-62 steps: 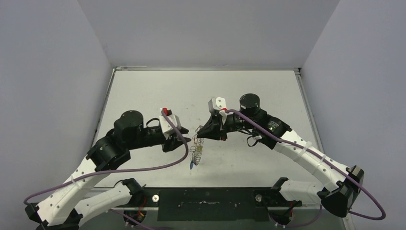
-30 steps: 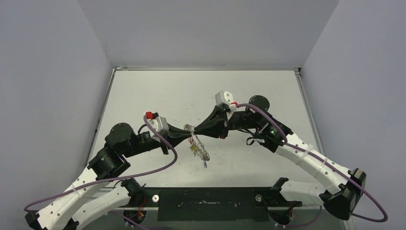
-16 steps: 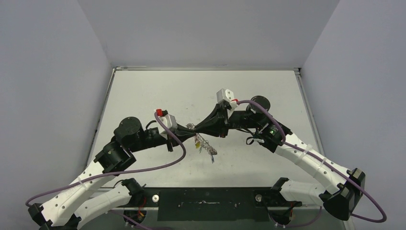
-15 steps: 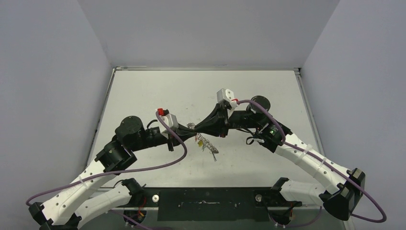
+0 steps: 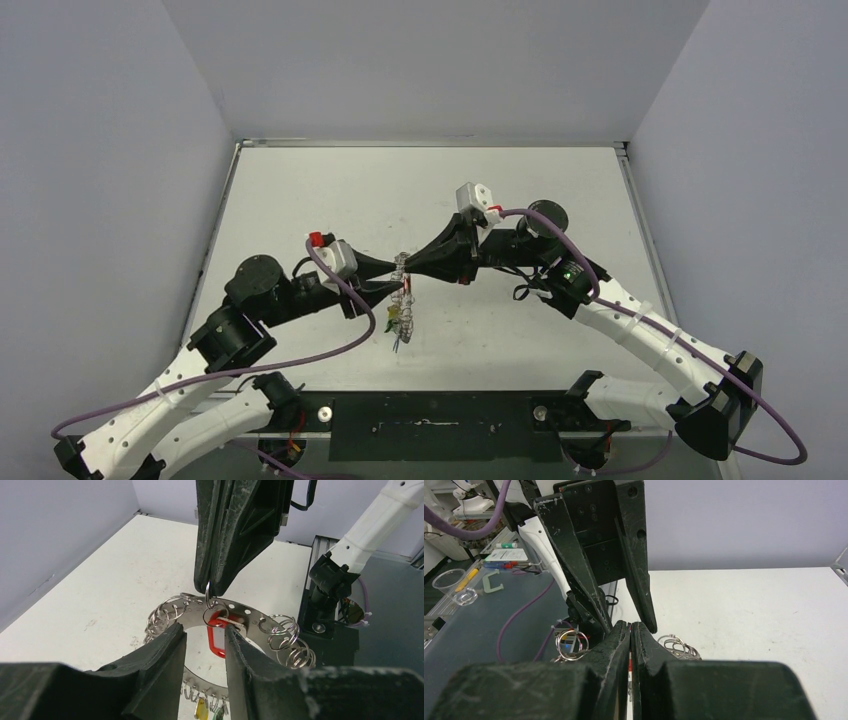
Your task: Put the keys on the keyring
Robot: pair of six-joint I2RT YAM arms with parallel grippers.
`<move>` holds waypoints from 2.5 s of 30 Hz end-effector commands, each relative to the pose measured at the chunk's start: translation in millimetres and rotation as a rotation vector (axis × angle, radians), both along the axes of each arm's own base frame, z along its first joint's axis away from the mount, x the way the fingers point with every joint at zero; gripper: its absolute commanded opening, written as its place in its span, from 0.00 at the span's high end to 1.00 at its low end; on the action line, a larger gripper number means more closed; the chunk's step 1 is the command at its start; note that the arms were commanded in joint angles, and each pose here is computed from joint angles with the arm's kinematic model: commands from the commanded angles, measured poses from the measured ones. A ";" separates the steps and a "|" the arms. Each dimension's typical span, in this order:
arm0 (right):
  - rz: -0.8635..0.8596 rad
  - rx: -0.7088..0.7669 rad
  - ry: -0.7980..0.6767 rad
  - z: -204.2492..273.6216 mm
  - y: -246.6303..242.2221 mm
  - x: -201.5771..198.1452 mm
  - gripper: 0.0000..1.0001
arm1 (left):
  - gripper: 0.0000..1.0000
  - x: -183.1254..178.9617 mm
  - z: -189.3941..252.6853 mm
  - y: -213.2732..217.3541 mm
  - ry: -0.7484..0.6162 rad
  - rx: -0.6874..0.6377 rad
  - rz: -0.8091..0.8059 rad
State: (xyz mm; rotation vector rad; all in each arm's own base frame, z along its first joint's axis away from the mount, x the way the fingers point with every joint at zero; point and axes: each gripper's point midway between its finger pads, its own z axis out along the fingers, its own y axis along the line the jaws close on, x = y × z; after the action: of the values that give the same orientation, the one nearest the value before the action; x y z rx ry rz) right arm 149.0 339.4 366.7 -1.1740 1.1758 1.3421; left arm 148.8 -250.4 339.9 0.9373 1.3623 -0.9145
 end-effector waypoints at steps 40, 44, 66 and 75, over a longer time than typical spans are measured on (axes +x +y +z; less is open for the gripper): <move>-0.068 -0.040 -0.206 22.8 -14.4 3.4 0.52 | 1.00 0.7 41.2 -3.6 0.016 0.034 -0.014; -0.049 -0.082 -0.226 21.6 -15.1 2.7 0.52 | 1.00 -0.3 42.3 1.4 0.029 0.141 -0.020; 0.020 -0.172 -0.178 7.4 3.9 1.8 0.71 | 1.00 1.8 23.9 -4.6 0.090 0.398 -0.118; 0.044 -0.178 -0.161 2.7 11.1 0.1 0.78 | 1.00 0.1 24.2 -7.8 0.095 0.378 -0.129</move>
State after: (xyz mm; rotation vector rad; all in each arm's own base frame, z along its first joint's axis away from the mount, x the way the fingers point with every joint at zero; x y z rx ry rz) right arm 153.2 344.7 344.3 -1.4193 1.2647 1.1532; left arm 150.7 -250.5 335.0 1.3140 1.7317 -0.7832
